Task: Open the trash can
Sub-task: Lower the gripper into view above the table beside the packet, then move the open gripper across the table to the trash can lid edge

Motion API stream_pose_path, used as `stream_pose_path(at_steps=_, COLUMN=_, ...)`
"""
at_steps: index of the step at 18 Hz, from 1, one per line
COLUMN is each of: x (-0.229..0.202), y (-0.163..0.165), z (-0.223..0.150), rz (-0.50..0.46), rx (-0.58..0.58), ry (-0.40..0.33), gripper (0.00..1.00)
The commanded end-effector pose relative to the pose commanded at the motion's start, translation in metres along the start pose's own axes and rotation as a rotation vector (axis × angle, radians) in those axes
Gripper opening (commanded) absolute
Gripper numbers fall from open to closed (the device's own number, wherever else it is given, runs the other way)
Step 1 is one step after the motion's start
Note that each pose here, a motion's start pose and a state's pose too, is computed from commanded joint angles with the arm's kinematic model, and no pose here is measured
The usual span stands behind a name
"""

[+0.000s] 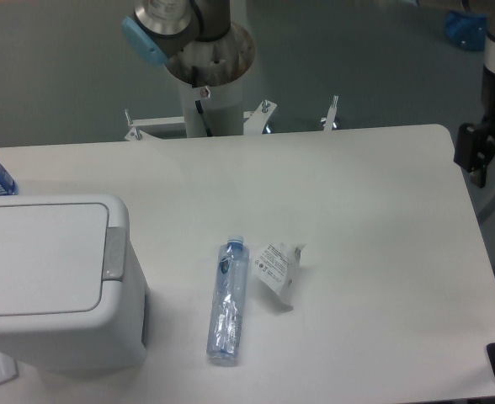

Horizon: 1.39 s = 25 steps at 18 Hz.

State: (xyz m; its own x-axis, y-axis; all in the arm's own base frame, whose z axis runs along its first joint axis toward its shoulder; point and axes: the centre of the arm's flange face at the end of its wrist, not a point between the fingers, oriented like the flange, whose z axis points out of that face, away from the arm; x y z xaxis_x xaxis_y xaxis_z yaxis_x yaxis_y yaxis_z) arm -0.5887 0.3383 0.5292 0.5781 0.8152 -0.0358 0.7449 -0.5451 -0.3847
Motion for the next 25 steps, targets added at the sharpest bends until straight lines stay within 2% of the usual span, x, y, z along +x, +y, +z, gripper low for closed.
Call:
stream_pose_path(at_steps=9, x=0.031, y=0.006, z=-0.002, rz=0.047, rx=-0.01, ry=0.01, gripper=1.0)
stream_pose_path(at_steps=14, x=0.105, y=0.036, z=0.001, rz=0.117, rx=-0.052, ry=0.067, gripper=1.0)
stream_pose_path(at_steps=17, x=0.14, y=0.043, z=0.009, rz=0.0, rx=-0.079, ry=0.087, gripper=1.0)
stream_pose_path(at_steps=19, x=0.147, y=0.042, z=0.01, rz=-0.038, rx=-0.077, ry=0.104, gripper=1.0)
stream_pose_path(at_steps=22, x=0.154, y=0.038, z=0.005, rz=-0.127, rx=-0.066, ry=0.208, gripper=1.0)
stream_pose_path(at_steps=25, x=0.156, y=0.037, z=0.004, rz=-0.135, rx=-0.065, ry=0.222, gripper=1.0)
